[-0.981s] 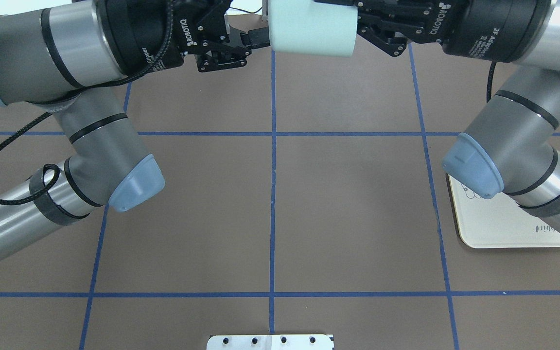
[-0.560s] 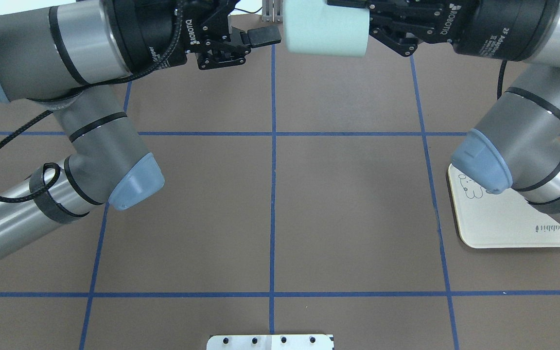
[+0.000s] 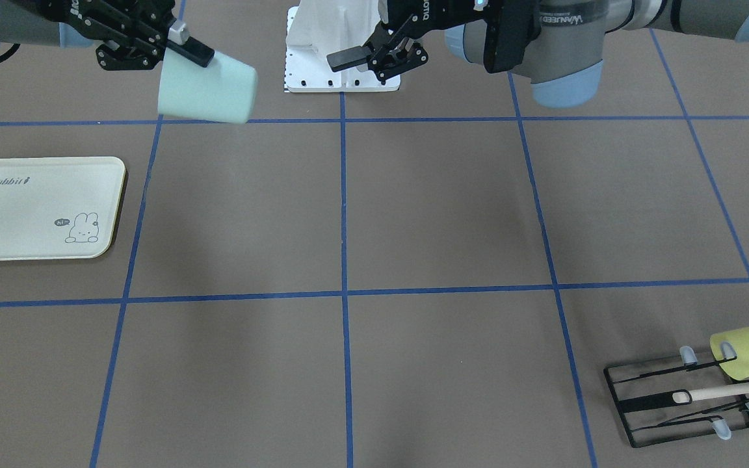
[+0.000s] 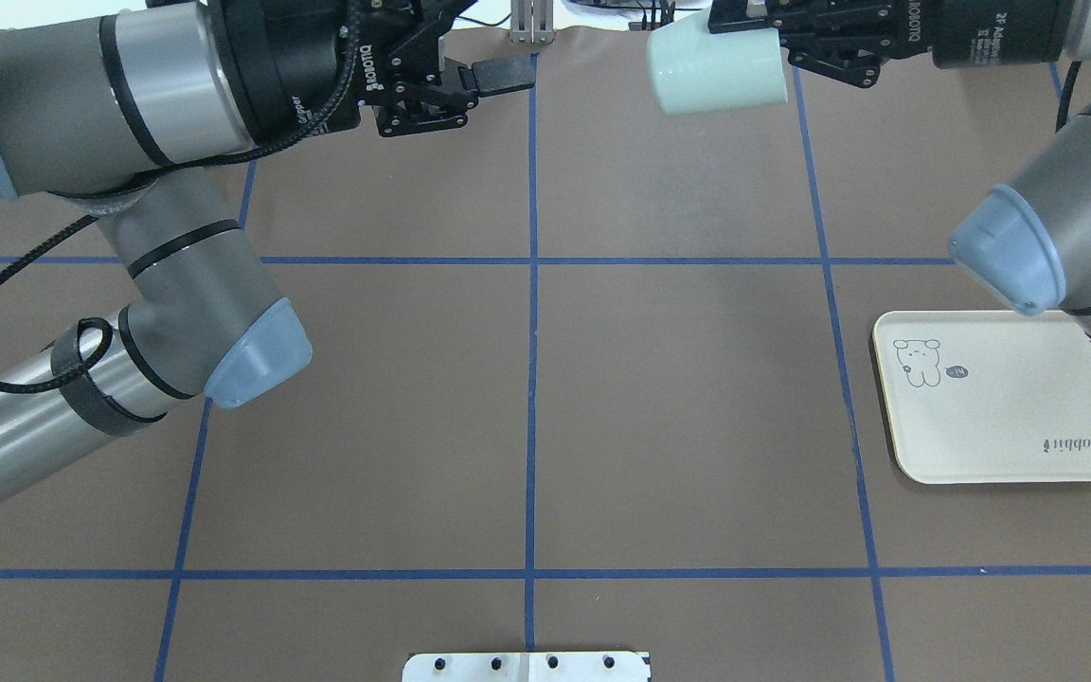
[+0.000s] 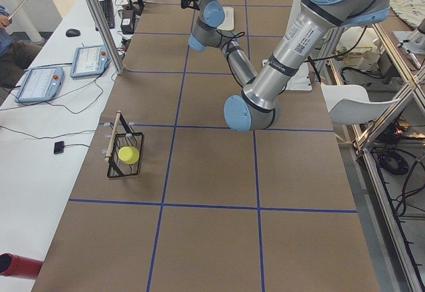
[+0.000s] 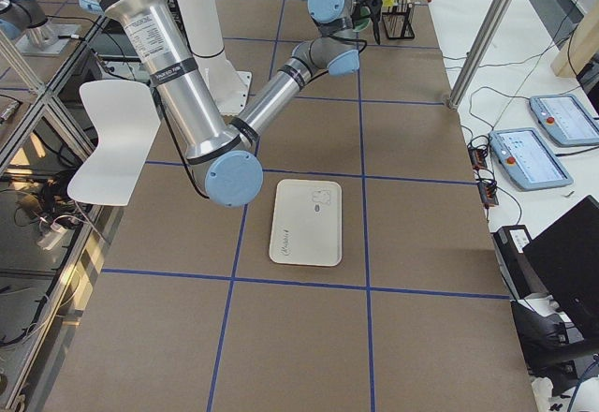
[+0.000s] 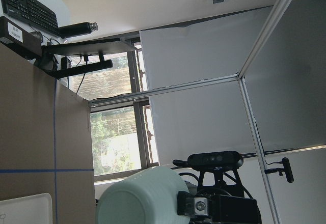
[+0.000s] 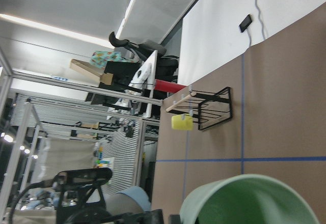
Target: Left arm grabs green cup and hands to right arm on tray
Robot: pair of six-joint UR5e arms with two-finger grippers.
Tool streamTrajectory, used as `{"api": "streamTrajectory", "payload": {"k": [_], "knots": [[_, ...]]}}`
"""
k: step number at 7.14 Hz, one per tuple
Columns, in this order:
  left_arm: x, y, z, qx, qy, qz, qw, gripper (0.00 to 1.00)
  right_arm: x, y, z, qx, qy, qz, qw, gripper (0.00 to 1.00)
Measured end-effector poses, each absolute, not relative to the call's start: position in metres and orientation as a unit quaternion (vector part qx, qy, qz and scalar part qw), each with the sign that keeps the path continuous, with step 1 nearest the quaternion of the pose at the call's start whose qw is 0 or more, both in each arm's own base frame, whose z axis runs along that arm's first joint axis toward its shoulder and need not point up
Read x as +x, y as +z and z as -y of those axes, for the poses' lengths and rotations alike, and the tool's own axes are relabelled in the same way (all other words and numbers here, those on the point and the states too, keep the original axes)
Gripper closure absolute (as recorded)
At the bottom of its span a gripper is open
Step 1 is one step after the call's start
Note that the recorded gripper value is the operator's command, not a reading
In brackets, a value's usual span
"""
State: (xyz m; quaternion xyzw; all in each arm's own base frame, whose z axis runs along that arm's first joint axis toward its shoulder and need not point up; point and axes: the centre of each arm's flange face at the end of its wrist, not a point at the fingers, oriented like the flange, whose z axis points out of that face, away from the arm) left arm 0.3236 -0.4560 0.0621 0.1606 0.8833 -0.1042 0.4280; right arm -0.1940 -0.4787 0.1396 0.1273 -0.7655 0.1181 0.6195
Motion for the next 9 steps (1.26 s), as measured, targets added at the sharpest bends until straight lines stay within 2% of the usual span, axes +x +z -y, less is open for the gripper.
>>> {"api": "streamTrajectory", "payload": {"k": [3, 6, 9], "knots": [[0.343, 0.106, 0.473, 0.213, -0.1, -0.817, 0.527, 0.0, -0.17, 0.207, 0.51, 0.139, 0.139, 0.669, 0.717, 1.0], [0.352, 0.152, 0.504, 0.229, -0.084, -0.709, 0.662, 0.0, -0.139, 0.32, 0.502, 0.161, 0.108, 0.584, 0.788, 1.0], [0.285, 0.284, 0.543, 0.243, 0.004, -0.568, 0.786, 0.0, -0.12, 0.403, 0.489, 0.16, 0.035, 0.5, 0.851, 1.0]]}}
